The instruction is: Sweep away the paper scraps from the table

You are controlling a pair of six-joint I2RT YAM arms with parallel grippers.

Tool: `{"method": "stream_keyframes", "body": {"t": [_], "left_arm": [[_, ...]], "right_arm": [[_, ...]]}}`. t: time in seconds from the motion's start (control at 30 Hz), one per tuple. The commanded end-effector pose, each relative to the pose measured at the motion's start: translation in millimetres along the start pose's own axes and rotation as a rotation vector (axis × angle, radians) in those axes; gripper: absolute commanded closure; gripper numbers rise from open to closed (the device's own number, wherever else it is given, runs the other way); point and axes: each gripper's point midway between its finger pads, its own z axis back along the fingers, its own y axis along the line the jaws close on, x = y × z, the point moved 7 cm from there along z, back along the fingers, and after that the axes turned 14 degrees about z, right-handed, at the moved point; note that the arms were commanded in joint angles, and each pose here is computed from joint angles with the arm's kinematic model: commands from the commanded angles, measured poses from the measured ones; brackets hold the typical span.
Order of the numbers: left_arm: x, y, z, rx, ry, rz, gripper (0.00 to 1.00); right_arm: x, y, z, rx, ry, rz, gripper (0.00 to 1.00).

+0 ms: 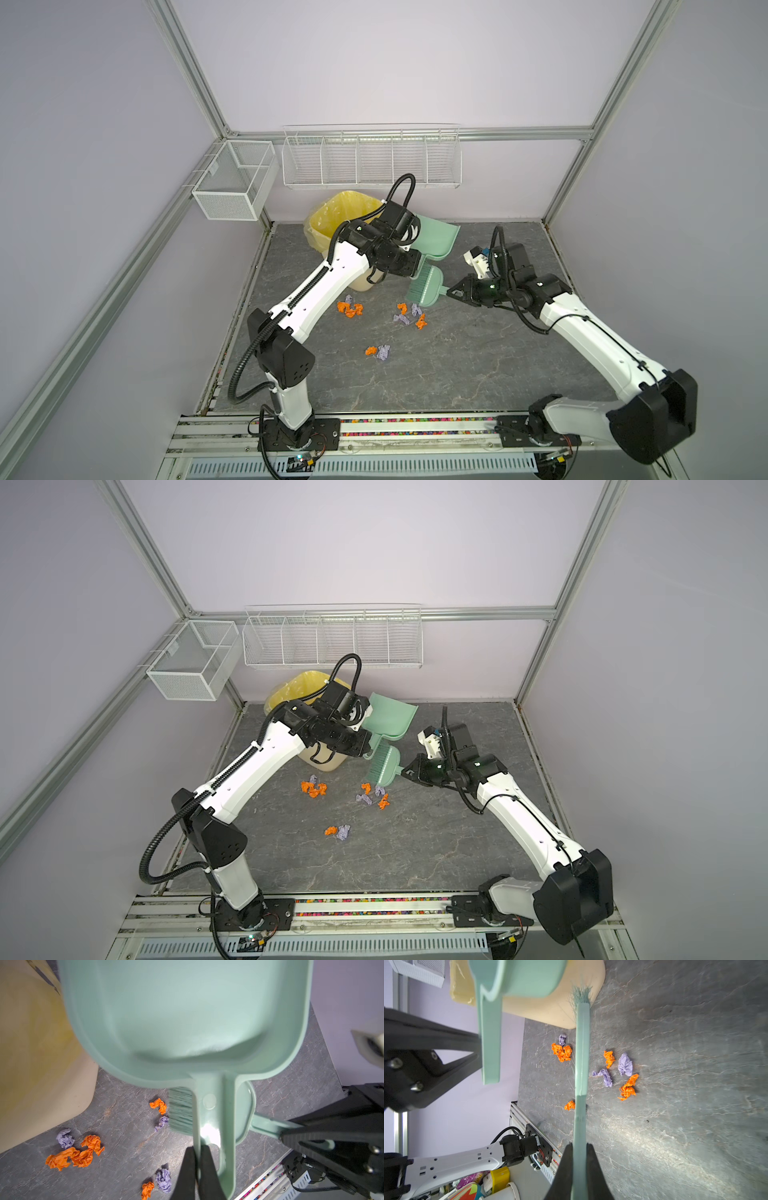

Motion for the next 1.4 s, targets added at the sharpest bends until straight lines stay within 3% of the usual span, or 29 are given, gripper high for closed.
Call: {"method": "stream_keyframes", "body": {"t": [0.0, 0.4, 0.83, 1.37], "left_arm": [[6, -3, 3, 0.019, -0.023, -0.003, 1.00], [4, 6, 3, 0.094, -0.022, -0.015, 1.00], [0, 11, 2, 0.125, -0.014, -0.028, 1.00], [-7, 20, -1, 0.187, 0.037, -0.041, 1.00]], "right_arm": [[1, 3, -14, 0.032, 0.007, -0.011, 0.93], [-6, 16, -57, 0.074, 0.102, -0.005, 0.93], [-21, -9, -92, 0.015, 0.224, -0.034, 0.93], [-41, -62, -60, -0.072, 0.278, -0.097, 0.93]]}}
